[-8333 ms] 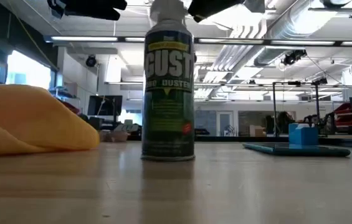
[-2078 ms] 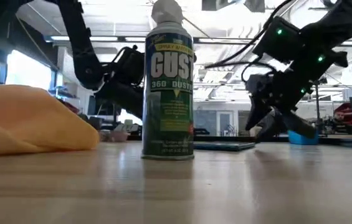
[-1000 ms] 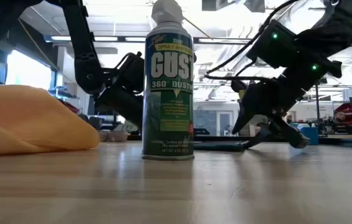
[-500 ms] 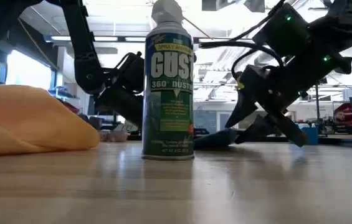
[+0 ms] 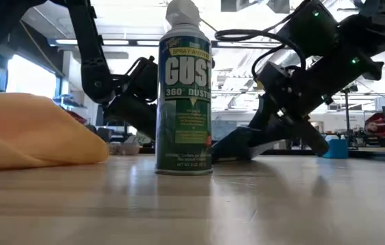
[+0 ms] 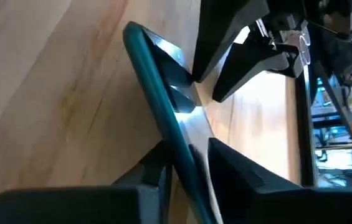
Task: Apply microfiber cloth
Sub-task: Spray the back of the blue tablet using the white spray bottle
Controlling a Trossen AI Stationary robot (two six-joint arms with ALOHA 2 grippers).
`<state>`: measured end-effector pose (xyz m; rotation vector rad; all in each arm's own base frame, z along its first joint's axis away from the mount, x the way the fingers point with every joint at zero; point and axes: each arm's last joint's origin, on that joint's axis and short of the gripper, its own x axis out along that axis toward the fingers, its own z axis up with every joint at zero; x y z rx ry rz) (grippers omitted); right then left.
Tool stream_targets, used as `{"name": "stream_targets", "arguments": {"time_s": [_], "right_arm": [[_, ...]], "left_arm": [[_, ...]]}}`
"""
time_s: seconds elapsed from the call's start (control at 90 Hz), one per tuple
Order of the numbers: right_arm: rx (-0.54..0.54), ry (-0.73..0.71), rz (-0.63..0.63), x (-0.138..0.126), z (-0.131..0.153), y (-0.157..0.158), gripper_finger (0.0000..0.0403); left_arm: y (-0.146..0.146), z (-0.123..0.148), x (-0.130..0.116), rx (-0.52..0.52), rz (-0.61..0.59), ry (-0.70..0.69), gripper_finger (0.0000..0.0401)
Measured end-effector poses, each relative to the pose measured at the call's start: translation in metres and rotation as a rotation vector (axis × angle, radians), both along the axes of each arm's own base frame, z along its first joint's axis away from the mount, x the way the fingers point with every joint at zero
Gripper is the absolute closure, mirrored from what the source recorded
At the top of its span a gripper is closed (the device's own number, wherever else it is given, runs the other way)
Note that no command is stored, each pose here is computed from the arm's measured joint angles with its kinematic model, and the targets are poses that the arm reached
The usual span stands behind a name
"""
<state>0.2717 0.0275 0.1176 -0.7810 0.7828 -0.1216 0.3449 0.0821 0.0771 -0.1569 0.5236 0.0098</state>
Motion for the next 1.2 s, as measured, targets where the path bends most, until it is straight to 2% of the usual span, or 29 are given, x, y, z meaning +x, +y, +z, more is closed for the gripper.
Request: {"name": "stream_targets", "arguments": {"time_s": [0.144, 0.3, 0.467, 0.644, 0.789, 0.967, 1.056, 1.2], "right_arm": [[0.028, -0.022, -0.029, 0.001, 0.001, 0.001, 0.0370], [0.086, -0.041, -0.080, 0.006, 0.014, 0.007, 0.0372], [0.169, -0.008, -0.166, 0.001, 0.042, 0.009, 0.0374], [0.257, -0.045, -0.260, -0.024, 0.080, 0.002, 0.0385], [0.316, -0.212, -0.357, -0.041, 0.112, -0.015, 0.0396], [0.341, -0.361, -0.409, -0.059, 0.141, -0.035, 0.0398], [0.348, -0.425, -0.400, -0.064, 0.151, -0.042, 0.0399], [0.431, -0.533, -0.271, -0.062, 0.166, -0.045, 0.0399]], "left_arm": [[-0.002, 0.003, 0.005, -0.006, -0.005, -0.014, 0.0236], [-0.003, 0.018, 0.003, -0.017, -0.006, -0.017, 0.0236], [-0.003, 0.063, -0.009, 0.033, -0.033, -0.011, 0.0236], [-0.008, 0.118, -0.033, 0.142, -0.054, -0.151, 0.0236], [-0.014, 0.148, -0.044, 0.217, -0.079, -0.261, 0.0236], [-0.015, 0.163, -0.045, 0.256, -0.074, -0.369, 0.0236], [-0.014, 0.167, -0.044, 0.270, -0.063, -0.410, 0.0236], [-0.012, 0.175, -0.044, 0.304, 0.001, -0.484, 0.0236]]}}
